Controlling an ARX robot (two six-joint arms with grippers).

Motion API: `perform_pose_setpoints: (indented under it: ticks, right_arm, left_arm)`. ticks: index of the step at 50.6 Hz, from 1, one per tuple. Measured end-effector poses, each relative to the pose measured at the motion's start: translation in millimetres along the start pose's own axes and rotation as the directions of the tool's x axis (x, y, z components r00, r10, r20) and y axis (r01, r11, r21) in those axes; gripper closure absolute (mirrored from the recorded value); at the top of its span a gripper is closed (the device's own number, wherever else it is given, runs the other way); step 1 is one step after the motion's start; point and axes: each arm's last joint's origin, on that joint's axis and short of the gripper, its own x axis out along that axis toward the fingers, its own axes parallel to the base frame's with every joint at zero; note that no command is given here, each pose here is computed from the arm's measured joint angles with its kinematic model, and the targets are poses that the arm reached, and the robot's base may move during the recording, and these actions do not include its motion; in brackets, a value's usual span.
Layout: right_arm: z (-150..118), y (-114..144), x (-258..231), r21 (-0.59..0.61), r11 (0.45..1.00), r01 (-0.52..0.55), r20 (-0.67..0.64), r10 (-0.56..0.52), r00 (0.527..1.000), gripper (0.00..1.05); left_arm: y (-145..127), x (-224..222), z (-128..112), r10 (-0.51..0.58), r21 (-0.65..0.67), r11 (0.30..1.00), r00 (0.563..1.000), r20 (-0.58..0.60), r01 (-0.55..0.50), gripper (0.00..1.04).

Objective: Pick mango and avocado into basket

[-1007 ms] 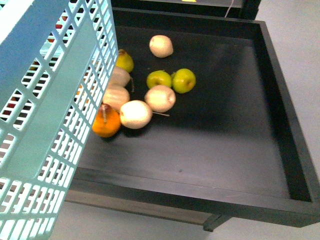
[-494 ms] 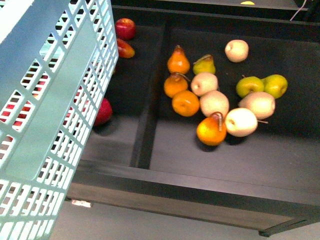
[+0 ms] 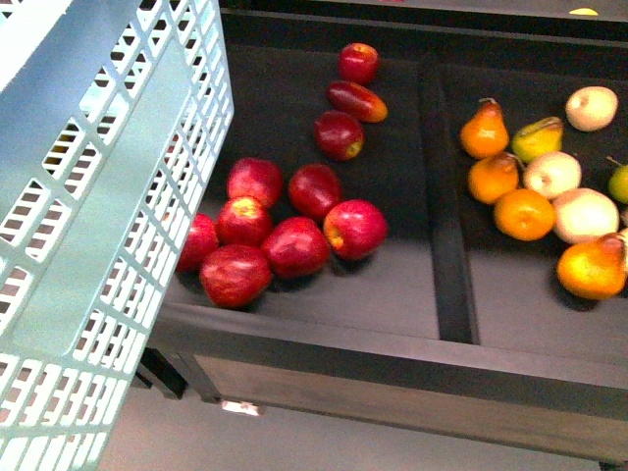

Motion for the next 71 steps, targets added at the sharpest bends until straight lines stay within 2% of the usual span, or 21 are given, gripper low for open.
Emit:
perform_pose_setpoints:
  ticks: [71]
  right_arm:
    - [0.0, 0.0, 0.0, -0.001, 1.0, 0.001, 0.0, -0.001, 1.0, 0.09]
  left_arm:
    - [0.0, 0.0, 0.1, 0.0, 0.0, 1.0, 1.0, 0.002, 0.0, 1.0]
